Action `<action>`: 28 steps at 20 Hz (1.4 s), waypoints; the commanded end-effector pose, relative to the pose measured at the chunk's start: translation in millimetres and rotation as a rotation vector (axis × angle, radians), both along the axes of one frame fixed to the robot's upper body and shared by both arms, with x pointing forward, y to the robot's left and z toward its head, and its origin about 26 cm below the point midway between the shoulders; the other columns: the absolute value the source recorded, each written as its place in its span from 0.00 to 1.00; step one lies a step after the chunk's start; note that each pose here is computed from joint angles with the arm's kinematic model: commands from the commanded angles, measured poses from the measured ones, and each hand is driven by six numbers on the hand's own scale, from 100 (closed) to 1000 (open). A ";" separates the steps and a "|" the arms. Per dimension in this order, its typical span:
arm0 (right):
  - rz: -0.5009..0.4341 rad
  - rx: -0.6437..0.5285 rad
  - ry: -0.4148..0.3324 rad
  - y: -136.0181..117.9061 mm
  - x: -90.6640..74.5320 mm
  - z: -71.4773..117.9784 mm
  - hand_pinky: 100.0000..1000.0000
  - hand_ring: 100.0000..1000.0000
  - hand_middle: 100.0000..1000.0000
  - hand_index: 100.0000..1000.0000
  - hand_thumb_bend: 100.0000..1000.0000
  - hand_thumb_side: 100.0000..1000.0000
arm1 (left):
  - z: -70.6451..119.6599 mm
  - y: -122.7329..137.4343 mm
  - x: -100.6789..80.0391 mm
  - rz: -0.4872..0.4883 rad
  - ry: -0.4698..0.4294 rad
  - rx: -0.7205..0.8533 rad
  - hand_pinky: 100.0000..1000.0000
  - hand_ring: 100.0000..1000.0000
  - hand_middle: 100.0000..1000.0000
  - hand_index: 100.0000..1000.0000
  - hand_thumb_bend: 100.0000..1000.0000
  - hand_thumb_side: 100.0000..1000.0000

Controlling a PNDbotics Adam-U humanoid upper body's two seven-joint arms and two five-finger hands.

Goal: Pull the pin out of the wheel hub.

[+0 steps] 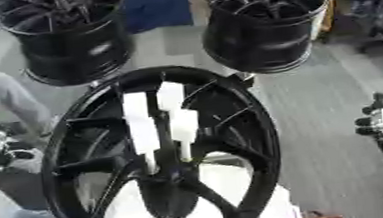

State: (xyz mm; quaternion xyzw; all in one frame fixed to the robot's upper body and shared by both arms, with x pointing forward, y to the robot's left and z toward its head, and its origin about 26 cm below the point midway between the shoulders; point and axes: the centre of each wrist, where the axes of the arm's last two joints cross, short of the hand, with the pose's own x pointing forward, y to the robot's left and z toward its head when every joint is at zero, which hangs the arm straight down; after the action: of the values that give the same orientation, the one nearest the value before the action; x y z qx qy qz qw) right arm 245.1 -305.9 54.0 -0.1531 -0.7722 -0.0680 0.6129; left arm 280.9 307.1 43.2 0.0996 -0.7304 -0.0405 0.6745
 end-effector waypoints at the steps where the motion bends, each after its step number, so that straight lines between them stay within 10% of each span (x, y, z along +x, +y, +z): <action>1: 0.003 -0.014 -0.022 -1.8 1.3 6.2 0.54 0.54 0.55 0.76 0.00 0.47 | 8.9 -0.7 1.8 -0.013 -0.030 0.014 0.51 0.53 0.65 0.74 0.00 0.72; 15: 0.022 -0.063 -0.042 -6.1 6.6 16.0 0.54 0.54 0.55 0.77 0.00 0.44 | 10.0 -1.0 2.5 -0.021 -0.034 0.010 0.51 0.53 0.64 0.74 0.00 0.72; 28: 0.413 -0.799 -0.218 -17.4 41.4 167.6 0.59 0.55 0.61 0.81 0.00 0.14 | 9.0 -2.8 2.7 -0.054 -0.023 0.024 0.51 0.54 0.65 0.74 0.00 0.73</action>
State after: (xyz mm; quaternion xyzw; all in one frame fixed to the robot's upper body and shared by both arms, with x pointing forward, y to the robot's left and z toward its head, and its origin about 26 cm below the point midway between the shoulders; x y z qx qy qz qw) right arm 290.0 -322.8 203.3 -0.2024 -0.8218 0.2943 0.4440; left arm 281.6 302.4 42.7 0.0842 -0.7310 -0.0534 0.6751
